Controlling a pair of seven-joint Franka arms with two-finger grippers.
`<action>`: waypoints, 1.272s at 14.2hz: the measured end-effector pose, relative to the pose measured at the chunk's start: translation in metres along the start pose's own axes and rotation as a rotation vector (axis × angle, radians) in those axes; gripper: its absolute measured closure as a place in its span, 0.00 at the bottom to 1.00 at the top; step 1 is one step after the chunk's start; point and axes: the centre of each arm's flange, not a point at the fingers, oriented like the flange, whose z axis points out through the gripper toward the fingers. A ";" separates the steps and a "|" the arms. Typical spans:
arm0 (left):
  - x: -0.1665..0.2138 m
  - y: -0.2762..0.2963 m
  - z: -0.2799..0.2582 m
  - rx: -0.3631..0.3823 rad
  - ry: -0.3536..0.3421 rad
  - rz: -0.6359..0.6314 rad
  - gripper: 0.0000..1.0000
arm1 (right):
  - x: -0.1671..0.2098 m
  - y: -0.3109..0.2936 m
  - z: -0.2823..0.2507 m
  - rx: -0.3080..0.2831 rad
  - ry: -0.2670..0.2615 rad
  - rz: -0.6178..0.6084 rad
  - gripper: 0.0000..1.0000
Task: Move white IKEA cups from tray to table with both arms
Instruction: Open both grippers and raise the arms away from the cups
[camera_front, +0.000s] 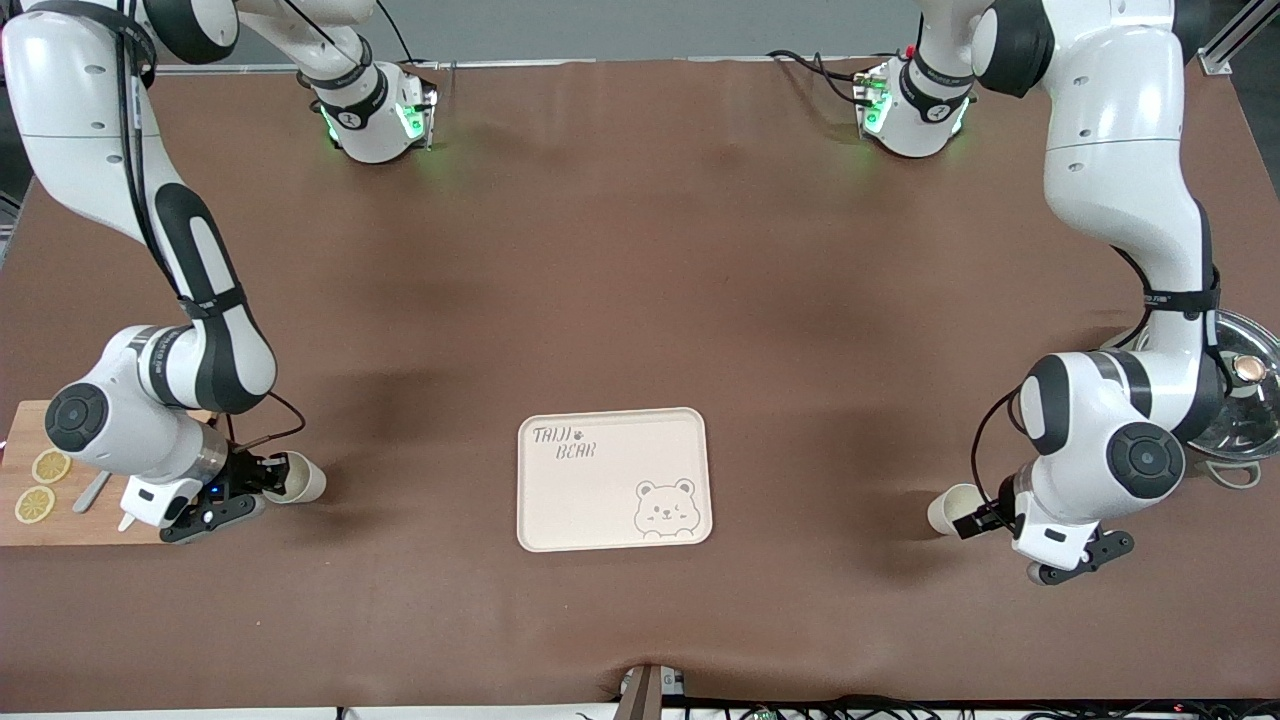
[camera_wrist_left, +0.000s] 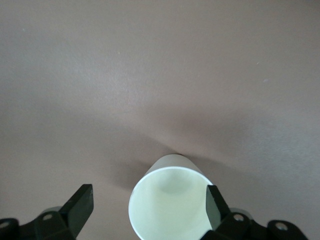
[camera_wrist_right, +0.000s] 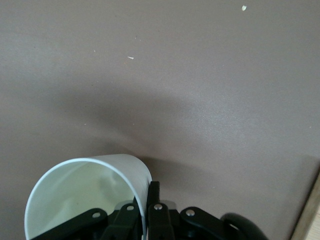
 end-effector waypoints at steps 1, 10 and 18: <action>0.002 0.000 -0.011 -0.008 0.014 0.015 0.00 | 0.000 0.000 0.002 -0.001 0.001 0.000 0.97; -0.003 -0.010 -0.141 -0.045 0.035 0.188 0.00 | 0.000 0.000 0.013 -0.004 0.008 0.001 0.91; -0.043 -0.041 -0.260 -0.055 -0.052 0.303 0.00 | 0.013 0.004 -0.012 0.002 0.004 -0.003 0.10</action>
